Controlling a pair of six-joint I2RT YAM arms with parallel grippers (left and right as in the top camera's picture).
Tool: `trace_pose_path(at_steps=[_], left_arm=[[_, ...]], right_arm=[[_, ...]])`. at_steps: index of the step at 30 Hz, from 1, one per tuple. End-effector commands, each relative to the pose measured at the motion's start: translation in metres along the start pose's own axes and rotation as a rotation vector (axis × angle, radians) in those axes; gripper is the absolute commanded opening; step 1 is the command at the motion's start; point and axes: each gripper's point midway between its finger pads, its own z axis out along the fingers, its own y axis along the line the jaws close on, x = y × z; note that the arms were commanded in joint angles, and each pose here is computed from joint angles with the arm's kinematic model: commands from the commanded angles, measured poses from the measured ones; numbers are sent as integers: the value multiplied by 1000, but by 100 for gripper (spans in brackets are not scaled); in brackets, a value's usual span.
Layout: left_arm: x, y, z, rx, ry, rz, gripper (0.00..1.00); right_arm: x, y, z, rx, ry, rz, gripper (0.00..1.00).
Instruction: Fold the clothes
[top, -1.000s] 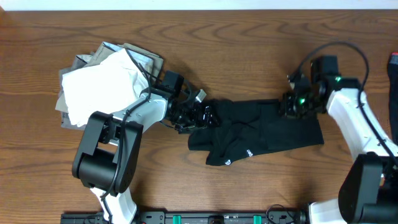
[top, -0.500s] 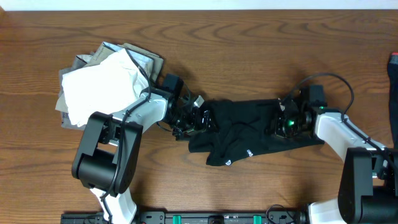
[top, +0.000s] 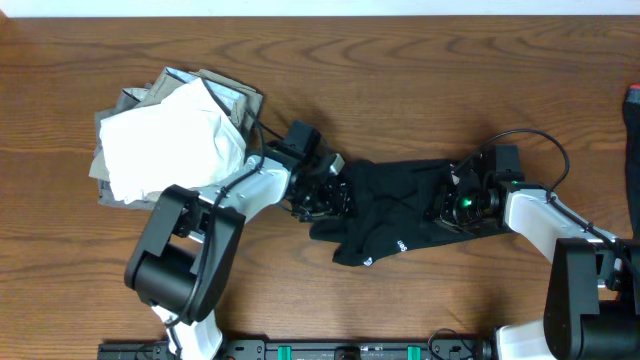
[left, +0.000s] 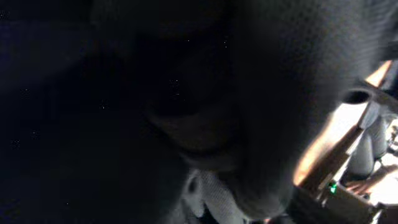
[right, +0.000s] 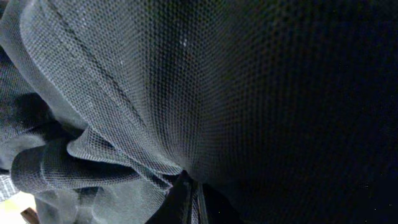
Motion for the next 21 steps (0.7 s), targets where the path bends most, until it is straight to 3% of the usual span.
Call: trace_pose_path(at_steps=[1, 3, 4, 12, 16, 21], left_arm=[[5, 32, 13, -135, 6, -64, 32], [5, 32, 13, -135, 5, -67, 10], [6, 32, 12, -135, 6, -72, 6], [14, 40, -27, -148, 5, -133, 6], [8, 38, -65, -143, -56, -112, 6], [-3, 38, -119, -246, -148, -88, 6]], right_arm=[[13, -32, 13, 127, 33, 50, 6], [13, -31, 13, 126, 33, 50, 5], [13, -32, 13, 126, 33, 51, 4], [-9, -16, -2, 57, -27, 31, 2], [-40, 16, -41, -49, -157, -20, 4], [-61, 48, -86, -89, -268, -80, 8]])
